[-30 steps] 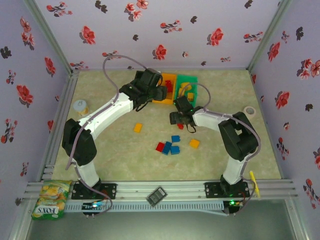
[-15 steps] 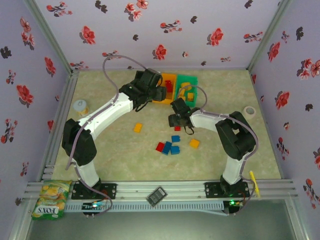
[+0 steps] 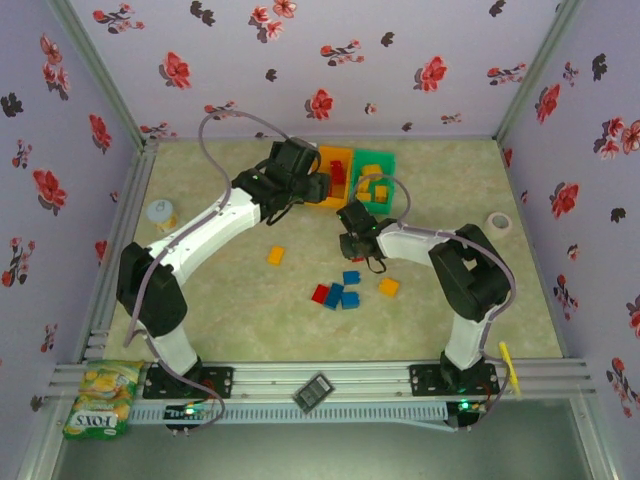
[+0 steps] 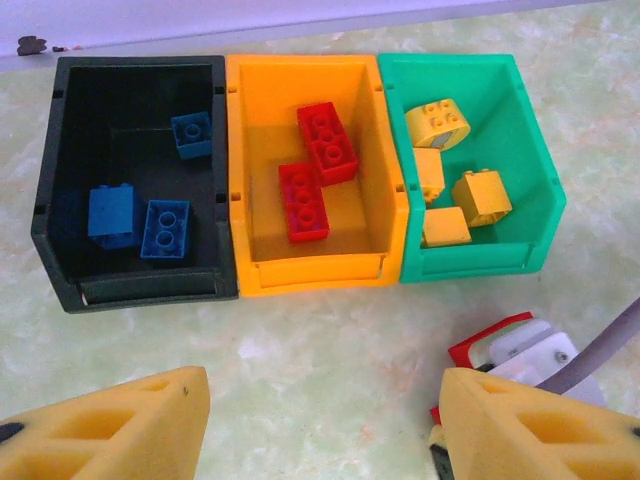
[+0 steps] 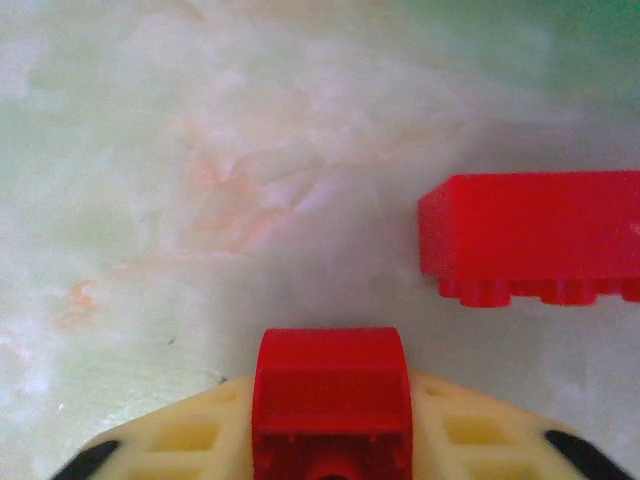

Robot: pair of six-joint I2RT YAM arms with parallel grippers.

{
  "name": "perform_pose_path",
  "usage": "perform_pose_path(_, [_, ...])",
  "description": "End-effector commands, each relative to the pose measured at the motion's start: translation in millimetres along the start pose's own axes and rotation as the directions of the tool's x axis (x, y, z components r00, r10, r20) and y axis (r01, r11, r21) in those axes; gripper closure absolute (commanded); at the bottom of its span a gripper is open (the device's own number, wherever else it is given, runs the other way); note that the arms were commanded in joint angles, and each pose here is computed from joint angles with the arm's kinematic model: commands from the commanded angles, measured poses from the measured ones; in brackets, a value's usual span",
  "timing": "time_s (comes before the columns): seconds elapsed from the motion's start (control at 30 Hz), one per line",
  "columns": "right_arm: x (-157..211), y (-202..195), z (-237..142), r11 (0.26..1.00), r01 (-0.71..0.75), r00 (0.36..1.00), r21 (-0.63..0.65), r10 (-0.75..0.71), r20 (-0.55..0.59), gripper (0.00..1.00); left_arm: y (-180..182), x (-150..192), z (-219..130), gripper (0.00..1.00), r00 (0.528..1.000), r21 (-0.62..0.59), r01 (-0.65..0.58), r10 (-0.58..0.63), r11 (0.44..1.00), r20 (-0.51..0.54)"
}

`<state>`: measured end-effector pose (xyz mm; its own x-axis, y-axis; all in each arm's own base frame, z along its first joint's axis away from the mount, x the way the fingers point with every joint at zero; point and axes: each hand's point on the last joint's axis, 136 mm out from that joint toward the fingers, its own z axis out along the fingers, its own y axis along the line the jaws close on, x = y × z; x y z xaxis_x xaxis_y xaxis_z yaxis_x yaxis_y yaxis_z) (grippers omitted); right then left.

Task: Sort the legos into containers by color

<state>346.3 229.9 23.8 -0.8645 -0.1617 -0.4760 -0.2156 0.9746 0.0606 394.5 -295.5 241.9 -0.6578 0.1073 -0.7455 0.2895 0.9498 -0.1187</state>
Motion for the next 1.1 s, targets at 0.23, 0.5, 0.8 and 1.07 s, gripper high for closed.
perform_pose_path(0.23, [-34.5, 9.8, -52.5, 0.999, 0.034, 0.995, -0.037, -0.031, 0.092, 0.81, 13.2, -8.1, -19.9, 0.37, 0.999, -0.024, 0.014, -0.013, 1.0, 0.046])
perform_pose_path(0.5, [-135.4, 25.4, -104.6, 0.993, 0.099, 0.953, -0.068, -0.075, 0.293, 0.8, 16.3, -7.7, -28.6, 0.37, 0.998, -0.024, 0.019, -0.017, 1.0, 0.058])
perform_pose_path(0.8, [-230.4, 37.9, -65.0, 0.986, 0.029, 0.936, -0.164, 0.031, 0.351, 0.8, 24.5, -11.2, -43.2, 0.37, 0.996, -0.046, 0.035, -0.031, 0.998, 0.086])
perform_pose_path(1.07, [-262.9, 44.9, -16.1, 0.977, -0.039, 0.936, -0.21, 0.109, 0.333, 0.61, 24.9, -11.2, -45.5, 0.37, 0.996, -0.046, 0.036, -0.031, 0.998, 0.085])
